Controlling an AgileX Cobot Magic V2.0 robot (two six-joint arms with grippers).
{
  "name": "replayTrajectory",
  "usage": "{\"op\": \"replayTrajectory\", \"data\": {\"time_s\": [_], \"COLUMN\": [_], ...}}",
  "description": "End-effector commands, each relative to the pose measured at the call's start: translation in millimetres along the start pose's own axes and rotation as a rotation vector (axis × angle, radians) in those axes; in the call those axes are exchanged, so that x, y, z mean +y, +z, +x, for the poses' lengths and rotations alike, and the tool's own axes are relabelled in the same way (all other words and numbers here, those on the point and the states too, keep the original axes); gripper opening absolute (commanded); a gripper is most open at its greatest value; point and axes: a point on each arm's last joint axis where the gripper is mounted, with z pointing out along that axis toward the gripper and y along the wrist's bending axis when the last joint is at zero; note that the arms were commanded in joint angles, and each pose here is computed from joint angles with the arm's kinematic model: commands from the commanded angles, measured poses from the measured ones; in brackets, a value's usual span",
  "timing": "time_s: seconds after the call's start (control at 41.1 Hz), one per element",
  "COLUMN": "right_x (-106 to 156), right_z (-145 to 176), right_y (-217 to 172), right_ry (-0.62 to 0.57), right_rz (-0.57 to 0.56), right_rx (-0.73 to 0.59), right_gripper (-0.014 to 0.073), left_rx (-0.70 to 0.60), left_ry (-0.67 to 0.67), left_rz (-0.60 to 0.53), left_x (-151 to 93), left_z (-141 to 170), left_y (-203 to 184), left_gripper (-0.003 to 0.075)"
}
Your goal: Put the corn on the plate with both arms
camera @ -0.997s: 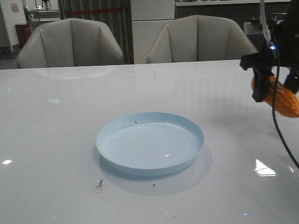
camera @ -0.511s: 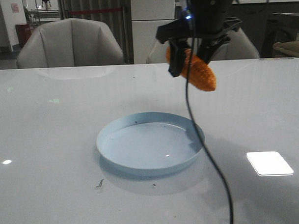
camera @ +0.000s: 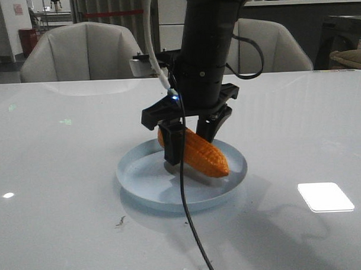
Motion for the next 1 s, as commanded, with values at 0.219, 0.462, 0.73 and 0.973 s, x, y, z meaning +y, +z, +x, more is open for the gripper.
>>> {"op": "replayTrajectory", "data": {"time_s": [0.219, 0.462, 0.73, 0.973], "right_x": [-0.7, -26.0, -86.8, -114.9], "right_z": [-16.2, -40.0, 11.7, 103.0], "right_y": [-41.6, -142.3, -289.2, -370.0], "right_ry": [-0.024, 0.081, 0.257, 0.435], "right_rz": [0.018, 0.056, 0.187, 0.352], "right_rx": [-0.064, -0.258, -0.522, -0.642], "right_gripper": [0.0615, 0.0615, 0.0615, 0.0615], "left_rx": [-0.102, -0.102, -0.102, -0.102], "left_ry": [-0.002, -0.002, -0.002, -0.002], "left_rz": [0.014, 0.014, 0.014, 0.014], "left_x": [0.4, 0.4, 0.4, 0.4], "left_z": [-13.7, -13.7, -13.7, -13.7], "left_y": [-7.4, -7.4, -7.4, -7.4], "left_gripper": [0.0328, 0.0328, 0.0328, 0.0328]}}
